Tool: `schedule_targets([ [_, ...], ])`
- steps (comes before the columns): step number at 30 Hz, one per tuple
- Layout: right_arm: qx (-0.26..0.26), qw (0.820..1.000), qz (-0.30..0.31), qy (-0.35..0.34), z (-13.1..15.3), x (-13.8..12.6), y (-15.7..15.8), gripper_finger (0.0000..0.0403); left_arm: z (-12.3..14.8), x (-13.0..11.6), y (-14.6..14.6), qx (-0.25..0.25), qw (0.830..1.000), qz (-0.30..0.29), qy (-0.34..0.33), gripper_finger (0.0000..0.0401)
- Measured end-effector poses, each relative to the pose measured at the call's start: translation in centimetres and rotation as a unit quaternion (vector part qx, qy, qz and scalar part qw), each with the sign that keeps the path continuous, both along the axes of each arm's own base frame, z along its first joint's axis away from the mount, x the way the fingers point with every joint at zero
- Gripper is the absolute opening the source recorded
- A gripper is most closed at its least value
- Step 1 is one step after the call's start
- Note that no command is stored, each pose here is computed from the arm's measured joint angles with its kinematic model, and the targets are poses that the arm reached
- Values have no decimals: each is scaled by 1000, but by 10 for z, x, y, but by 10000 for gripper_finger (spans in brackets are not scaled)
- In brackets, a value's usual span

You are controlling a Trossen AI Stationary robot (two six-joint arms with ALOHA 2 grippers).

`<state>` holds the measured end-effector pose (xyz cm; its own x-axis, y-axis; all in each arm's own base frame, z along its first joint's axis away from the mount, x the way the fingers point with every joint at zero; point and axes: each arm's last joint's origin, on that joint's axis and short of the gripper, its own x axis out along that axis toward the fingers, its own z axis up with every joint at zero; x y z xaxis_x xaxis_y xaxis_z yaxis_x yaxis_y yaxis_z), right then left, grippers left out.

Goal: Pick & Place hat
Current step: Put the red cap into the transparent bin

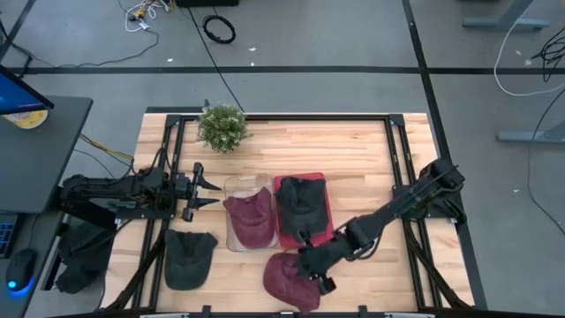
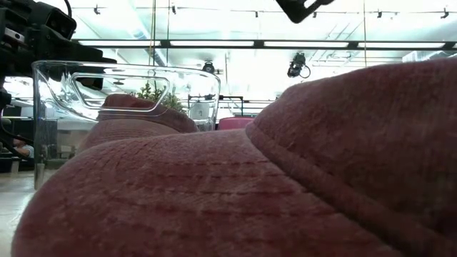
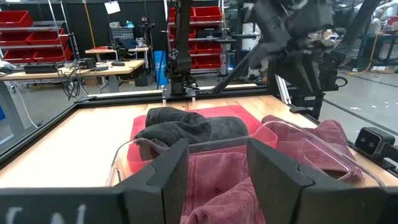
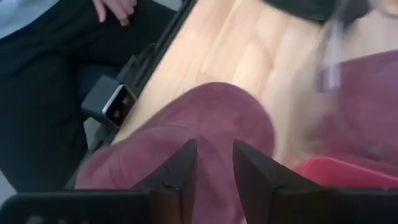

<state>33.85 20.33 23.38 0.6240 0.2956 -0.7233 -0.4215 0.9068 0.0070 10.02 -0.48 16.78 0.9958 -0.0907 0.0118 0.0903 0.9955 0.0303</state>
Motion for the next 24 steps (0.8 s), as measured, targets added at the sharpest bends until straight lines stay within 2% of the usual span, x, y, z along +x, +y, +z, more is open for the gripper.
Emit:
schedule_targets([
  [6, -9, 1000, 0, 17, -32, 13, 7, 105, 0, 0, 0, 0, 1000, 0, 1, 167],
  [12, -7, 999, 37, 30, -65, 23, 16, 105, 0, 0, 0, 0, 1000, 0, 1, 167],
  [24, -20, 998, 47, 38, -69, 22, 17, 100, 0, 0, 0, 0, 1000, 0, 1, 167],
])
